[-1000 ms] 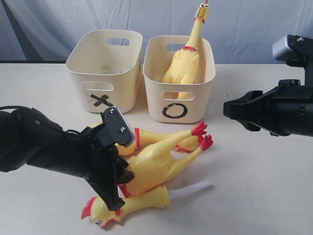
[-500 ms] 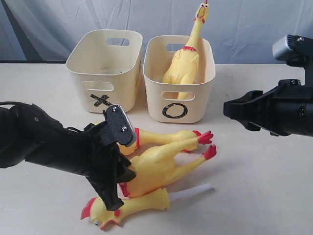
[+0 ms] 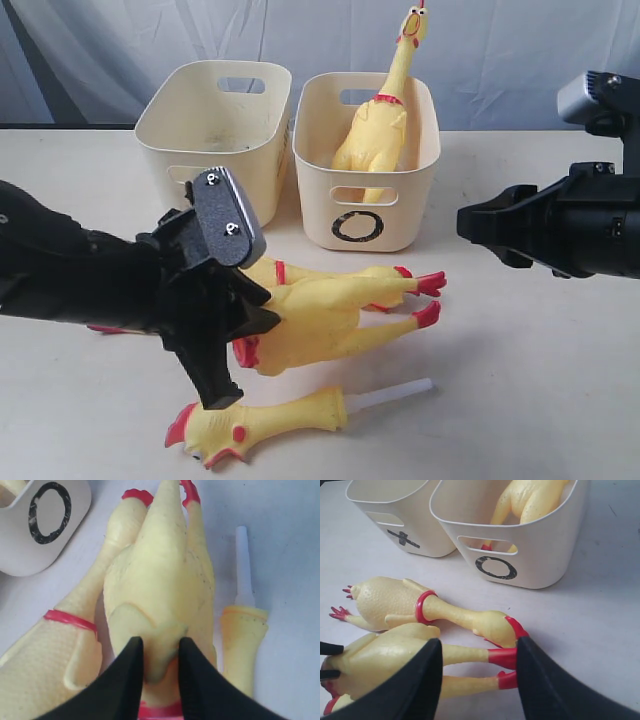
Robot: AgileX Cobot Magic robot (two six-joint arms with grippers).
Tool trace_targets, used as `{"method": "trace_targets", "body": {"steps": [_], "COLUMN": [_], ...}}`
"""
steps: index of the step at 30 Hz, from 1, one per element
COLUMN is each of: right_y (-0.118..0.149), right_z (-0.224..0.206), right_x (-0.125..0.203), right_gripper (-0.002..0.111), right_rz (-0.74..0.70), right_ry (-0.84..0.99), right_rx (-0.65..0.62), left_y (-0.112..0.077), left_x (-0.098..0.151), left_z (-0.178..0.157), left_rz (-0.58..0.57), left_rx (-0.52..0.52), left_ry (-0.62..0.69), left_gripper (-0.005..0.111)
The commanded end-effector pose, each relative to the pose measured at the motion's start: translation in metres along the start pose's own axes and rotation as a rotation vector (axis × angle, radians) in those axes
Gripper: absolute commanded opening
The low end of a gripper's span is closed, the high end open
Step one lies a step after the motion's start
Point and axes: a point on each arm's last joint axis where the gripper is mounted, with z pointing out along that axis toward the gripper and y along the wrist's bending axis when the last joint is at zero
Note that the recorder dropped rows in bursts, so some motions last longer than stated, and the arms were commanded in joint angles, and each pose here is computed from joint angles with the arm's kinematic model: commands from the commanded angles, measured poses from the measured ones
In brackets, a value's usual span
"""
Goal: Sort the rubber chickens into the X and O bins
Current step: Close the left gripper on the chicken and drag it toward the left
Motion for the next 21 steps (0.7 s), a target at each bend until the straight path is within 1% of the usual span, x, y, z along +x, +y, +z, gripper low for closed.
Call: {"method": "trace_targets", "body": {"steps": [1,9,12,18,21], "right_y": [0.0,0.0,0.0,0.0,0.0], "right_z": [-0.001,-0.001,-0.001,-0.001,-0.001], "right_x": [0.0,0.0,0.0,0.0,0.0], "right_gripper": [0.045,0.045,0.045,0.045,0.045], "right_rz": [-0.005,-0.005,-0.005,-0.005,-0.005], "right_ry": [-0.008,-0.008,-0.008,-0.012,-0.012], "right_rx": [0.002,0.002,0.002,0.005,0.005], "left_y": [-0.002,-0.001,0.001,0.001,0.002], "left_x": [-0.004,-0.004,-0.005,-0.01,-0.013], "left_z": [-0.005,-0.005,-0.006,-0.015,-0.022], "left_rz": [0.017,0.017,0.01,-0.004,-0.001], "left_rx": [0.001,-0.007,-0.026,-0.049,-0.079], "left_ry": [-0.019,-0.019,-0.023,-0.056,-0.08], "left_gripper": [0.0,0.0,0.0,0.0,0.0]}}
